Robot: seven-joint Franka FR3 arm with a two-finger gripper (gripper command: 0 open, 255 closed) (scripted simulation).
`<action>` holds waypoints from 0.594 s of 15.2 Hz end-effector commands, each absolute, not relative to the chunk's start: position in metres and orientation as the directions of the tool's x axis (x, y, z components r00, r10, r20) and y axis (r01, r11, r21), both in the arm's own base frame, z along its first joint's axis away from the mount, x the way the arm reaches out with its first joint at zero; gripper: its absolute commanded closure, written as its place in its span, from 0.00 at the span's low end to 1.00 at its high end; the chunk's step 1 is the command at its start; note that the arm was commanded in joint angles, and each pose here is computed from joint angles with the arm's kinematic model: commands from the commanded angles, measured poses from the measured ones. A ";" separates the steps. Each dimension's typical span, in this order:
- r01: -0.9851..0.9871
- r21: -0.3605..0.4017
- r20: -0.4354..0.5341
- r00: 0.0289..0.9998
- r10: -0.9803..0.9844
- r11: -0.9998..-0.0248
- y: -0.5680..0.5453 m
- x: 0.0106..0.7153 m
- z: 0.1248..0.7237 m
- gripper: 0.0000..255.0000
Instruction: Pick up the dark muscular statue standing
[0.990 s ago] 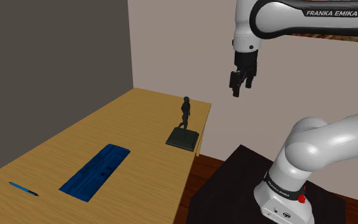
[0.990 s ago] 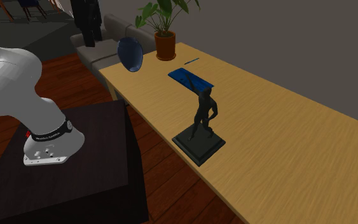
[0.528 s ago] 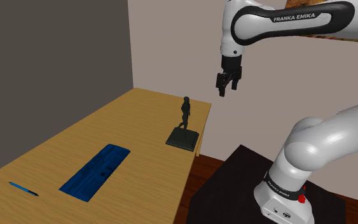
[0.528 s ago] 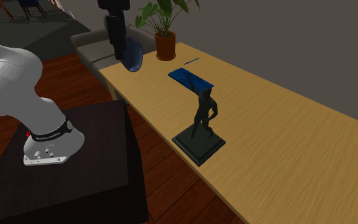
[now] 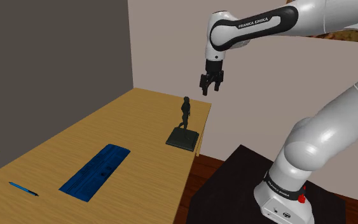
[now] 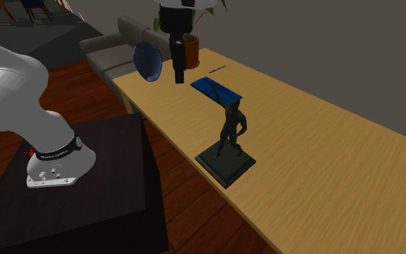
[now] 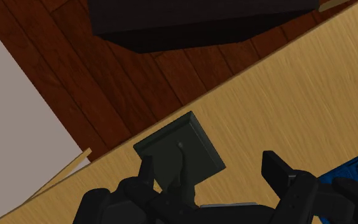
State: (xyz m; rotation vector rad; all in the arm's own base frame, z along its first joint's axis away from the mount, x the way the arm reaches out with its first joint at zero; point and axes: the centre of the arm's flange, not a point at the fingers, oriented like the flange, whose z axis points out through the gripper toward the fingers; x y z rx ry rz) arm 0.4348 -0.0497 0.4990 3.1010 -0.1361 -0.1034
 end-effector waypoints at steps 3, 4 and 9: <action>-0.088 -0.003 -0.051 0.995 -0.088 -0.996 -0.066 0.480 0.475 0.00; -0.088 -0.014 -0.048 0.995 -0.088 -0.996 -0.070 0.491 0.470 0.00; -0.089 -0.066 -0.033 0.996 -0.087 -0.994 -0.089 0.548 0.444 0.00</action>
